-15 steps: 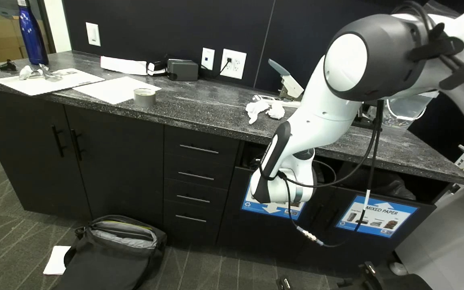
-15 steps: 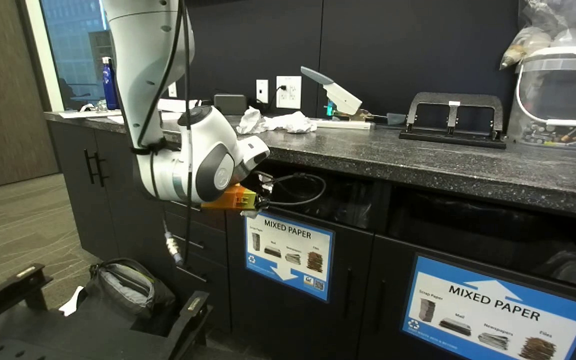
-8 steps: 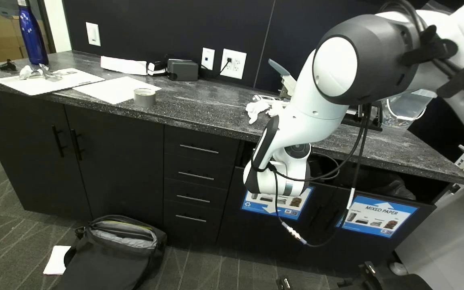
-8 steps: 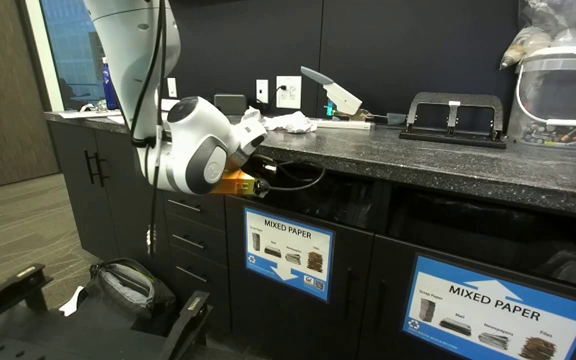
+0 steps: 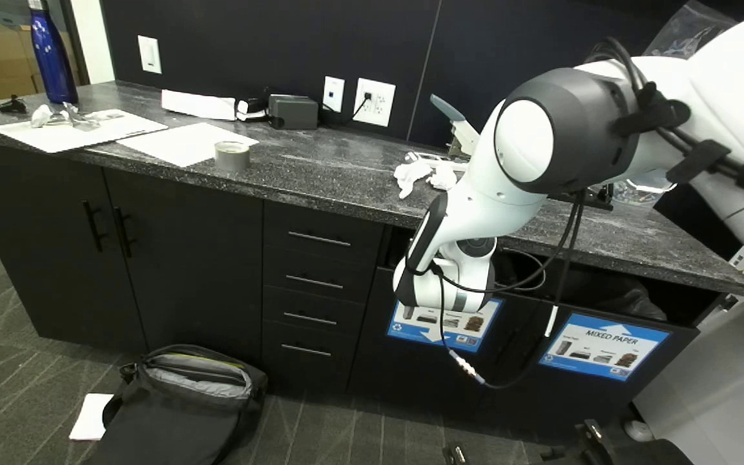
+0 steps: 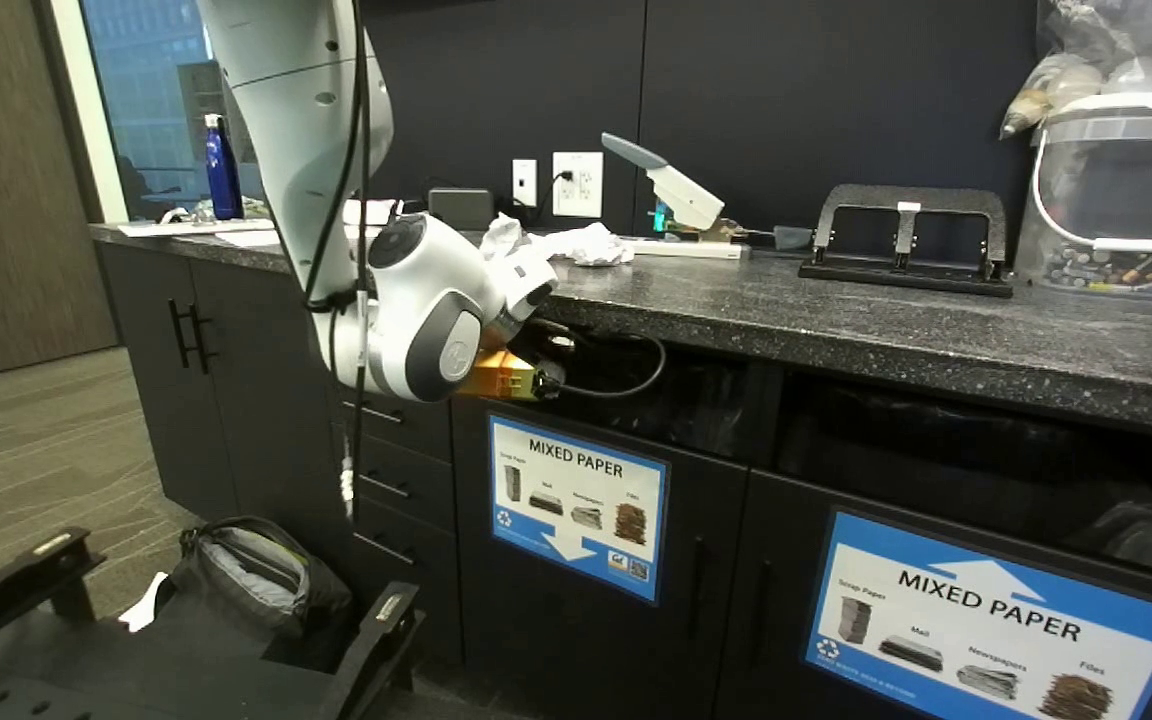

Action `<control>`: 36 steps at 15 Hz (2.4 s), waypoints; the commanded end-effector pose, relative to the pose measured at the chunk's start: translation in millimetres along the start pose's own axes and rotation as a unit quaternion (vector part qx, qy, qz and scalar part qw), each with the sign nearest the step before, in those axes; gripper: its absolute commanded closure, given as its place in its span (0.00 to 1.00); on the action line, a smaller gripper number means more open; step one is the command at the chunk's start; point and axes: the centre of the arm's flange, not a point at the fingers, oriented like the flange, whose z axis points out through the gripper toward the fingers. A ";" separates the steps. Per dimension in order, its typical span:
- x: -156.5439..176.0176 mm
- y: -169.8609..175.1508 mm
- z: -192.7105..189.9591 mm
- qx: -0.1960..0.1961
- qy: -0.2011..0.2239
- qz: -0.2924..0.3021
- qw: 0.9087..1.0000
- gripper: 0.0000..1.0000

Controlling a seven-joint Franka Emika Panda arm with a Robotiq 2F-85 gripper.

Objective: Pick up all the pieces of paper on the countertop and throw them in the bin

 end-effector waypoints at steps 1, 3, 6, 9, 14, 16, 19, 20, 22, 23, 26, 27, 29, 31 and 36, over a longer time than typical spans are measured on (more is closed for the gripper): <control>33.4 2.6 30.1 -0.013 0.039 -0.001 0.999 0.38; 33.0 3.2 30.6 -0.011 0.032 -0.004 0.999 0.23; 34.2 4.3 23.7 -0.002 0.000 -0.017 1.000 0.00; 32.9 4.2 14.2 0.000 -0.031 -0.037 0.999 0.00; 38.7 6.0 -13.7 0.015 -0.142 -0.089 0.986 0.01; 55.3 10.4 -36.9 0.040 -0.194 -0.114 0.973 0.00; 78.8 8.2 -68.3 0.077 -0.265 -0.146 0.950 0.00; 87.8 6.6 -77.6 0.084 -0.285 -0.141 0.944 0.00; 113.7 3.6 -94.8 0.099 -0.315 -0.129 0.935 0.00; 130.1 2.0 -102.9 0.099 -0.321 -0.121 0.934 0.00; 196.0 2.5 -123.7 0.103 -0.321 -0.059 0.940 0.00; 219.6 2.9 -129.4 0.105 -0.325 -0.032 0.939 0.00; 274.9 9.6 -130.2 0.095 -0.308 0.020 0.946 0.00; 314.9 21.0 -123.5 0.095 -0.297 0.056 0.949 0.00; 353.1 48.8 -73.2 0.064 -0.281 0.130 0.949 0.00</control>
